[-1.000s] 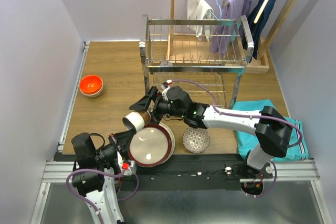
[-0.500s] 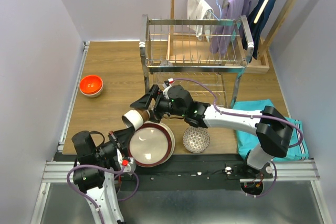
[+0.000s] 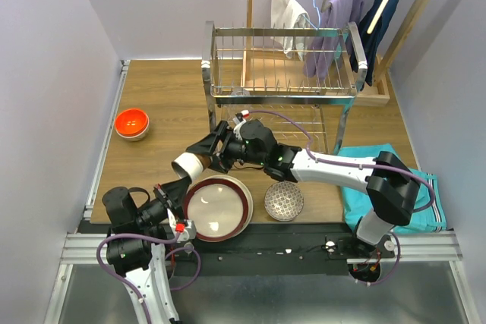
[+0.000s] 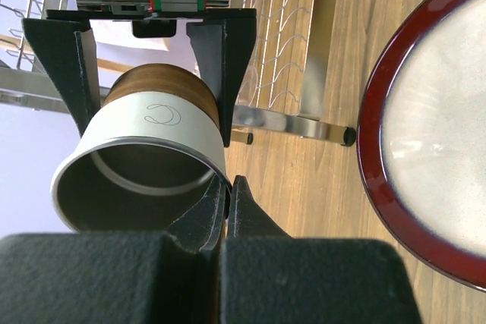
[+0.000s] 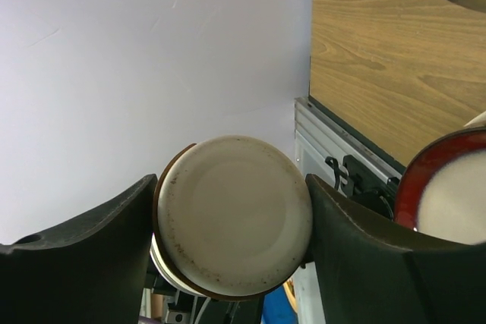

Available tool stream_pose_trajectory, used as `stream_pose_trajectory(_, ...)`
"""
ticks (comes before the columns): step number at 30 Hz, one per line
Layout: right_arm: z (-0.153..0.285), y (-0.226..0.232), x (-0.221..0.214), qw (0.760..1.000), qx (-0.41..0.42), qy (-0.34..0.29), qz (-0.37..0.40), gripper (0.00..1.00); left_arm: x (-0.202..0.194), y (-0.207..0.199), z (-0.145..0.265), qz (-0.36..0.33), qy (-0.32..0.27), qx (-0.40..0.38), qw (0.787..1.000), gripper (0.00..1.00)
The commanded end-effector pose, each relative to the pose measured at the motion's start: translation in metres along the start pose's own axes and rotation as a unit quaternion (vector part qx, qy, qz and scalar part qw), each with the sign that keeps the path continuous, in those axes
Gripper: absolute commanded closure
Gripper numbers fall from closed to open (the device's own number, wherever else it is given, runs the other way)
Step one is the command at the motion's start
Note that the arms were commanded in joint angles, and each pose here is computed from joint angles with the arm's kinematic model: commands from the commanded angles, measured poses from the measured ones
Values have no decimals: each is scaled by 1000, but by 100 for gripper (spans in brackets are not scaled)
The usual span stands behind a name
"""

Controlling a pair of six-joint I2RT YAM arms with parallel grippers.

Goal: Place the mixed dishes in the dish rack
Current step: Pass the cup from the left arm to the right, then place the cup upside down on the dish rack

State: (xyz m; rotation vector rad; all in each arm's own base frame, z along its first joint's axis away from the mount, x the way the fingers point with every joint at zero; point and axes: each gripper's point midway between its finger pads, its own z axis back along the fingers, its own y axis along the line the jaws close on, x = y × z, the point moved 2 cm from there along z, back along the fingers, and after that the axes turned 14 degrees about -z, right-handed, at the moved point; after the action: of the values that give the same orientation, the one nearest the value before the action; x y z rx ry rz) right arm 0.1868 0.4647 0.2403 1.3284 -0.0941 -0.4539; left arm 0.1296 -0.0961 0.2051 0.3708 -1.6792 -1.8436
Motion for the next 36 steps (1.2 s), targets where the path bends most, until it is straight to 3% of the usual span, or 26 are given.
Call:
stream_pose_trajectory(1, -1, 34, -18, 998, 54, 30, 26, 33, 12, 2, 7, -66, 23, 26, 997, 100)
stream_pose_trajectory(2, -1, 33, -18, 997, 56, 28, 38, 35, 14, 3, 7, -67, 21, 27, 997, 100)
stream_pose_trajectory(3, 0, 33, -17, 997, 57, 23, 48, 37, 16, 4, 8, -70, 17, 28, 997, 86)
stream_pose_trajectory(5, 3, 33, -13, 995, 64, 12, 77, 38, 22, 9, 9, -74, 11, 32, 997, 67)
stream_pose_trajectory(6, 5, 31, -10, 990, 69, 9, 126, 41, 24, 11, 9, -75, 9, 34, 997, 50)
stream_pose_trajectory(9, 11, 11, -2, 977, 48, 4, 208, 43, 31, 24, 13, -52, 14, 49, 997, 30)
stream_pose_trajectory(14, 25, -24, 16, 959, -4, -8, 285, 44, 36, 52, 25, -68, 52, 76, 993, 23)
stream_pose_trajectory(18, 38, -44, 30, 917, -36, -18, 397, 46, 35, 71, 39, -43, 102, 110, 988, 20)
stream_pose_trajectory(24, 55, -78, 51, 871, -72, -44, 484, 47, 27, 82, 49, -16, 144, 140, 980, 20)
stream_pose_trajectory(29, 66, -69, 59, 833, -45, -71, 547, 50, 15, 88, 57, 6, 181, 166, 969, 20)
stream_pose_trajectory(36, 84, -47, 66, 746, -19, -96, 659, 51, 18, 80, 59, 27, 190, 159, 968, 20)
